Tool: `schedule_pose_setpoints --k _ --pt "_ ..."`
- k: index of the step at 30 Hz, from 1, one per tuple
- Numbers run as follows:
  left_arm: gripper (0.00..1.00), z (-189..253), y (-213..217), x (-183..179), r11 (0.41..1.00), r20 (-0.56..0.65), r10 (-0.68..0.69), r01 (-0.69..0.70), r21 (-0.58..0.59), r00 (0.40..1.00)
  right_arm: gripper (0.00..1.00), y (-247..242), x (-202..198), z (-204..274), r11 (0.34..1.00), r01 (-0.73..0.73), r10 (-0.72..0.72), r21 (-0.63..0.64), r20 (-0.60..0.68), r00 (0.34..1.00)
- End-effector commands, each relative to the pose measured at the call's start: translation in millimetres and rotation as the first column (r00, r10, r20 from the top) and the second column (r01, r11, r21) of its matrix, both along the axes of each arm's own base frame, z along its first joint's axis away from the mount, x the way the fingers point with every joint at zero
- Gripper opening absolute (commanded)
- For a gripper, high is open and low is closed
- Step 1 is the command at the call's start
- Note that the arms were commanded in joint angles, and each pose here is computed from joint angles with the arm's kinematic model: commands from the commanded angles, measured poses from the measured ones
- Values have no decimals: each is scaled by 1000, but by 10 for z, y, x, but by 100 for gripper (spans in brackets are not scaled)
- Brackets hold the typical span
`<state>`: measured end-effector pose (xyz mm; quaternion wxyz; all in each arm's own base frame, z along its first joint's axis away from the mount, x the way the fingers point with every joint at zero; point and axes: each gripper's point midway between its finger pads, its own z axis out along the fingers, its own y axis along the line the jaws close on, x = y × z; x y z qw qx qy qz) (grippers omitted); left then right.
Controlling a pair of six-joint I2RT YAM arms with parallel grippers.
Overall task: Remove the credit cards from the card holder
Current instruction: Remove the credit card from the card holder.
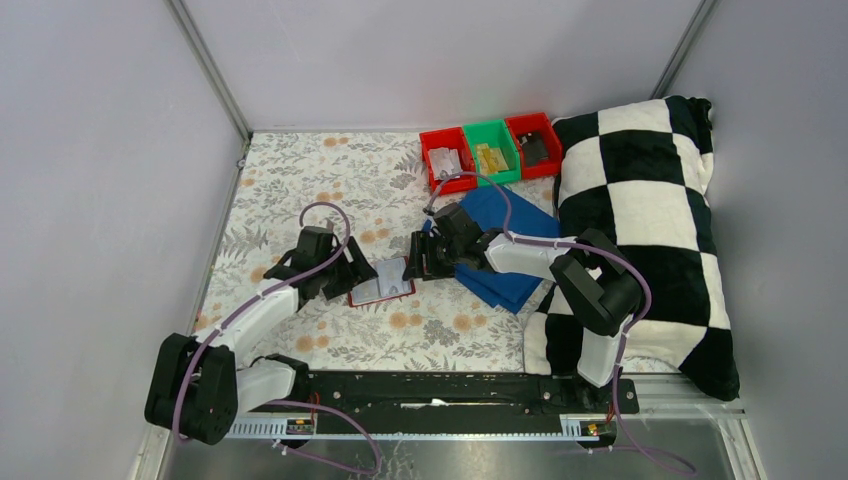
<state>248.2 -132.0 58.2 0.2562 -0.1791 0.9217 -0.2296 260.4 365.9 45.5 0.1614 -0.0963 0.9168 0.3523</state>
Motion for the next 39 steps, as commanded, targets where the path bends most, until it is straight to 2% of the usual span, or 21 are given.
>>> schedule_pose_setpoints --k 1,10,19,24,39 --pt "78 28 26 128 999 45 18 -19 31 999 67 87 41 79 999 7 -8 50 2 1000" --pt "79 -10 41 183 998 35 11 -14 63 999 70 102 18 69 999 4 -3 52 -21 1000" --pt "78 25 -66 227 999 46 -18 16 35 999 71 103 26 32 999 8 -7 38 -29 1000" --pt "78 78 -92 228 992 55 -54 47 117 997 71 74 24 -5 1000 16 -15 27 -30 999" --pt "82 36 -111 192 985 35 -72 66 161 997 71 156 91 32 998 31 -29 50 -40 999"
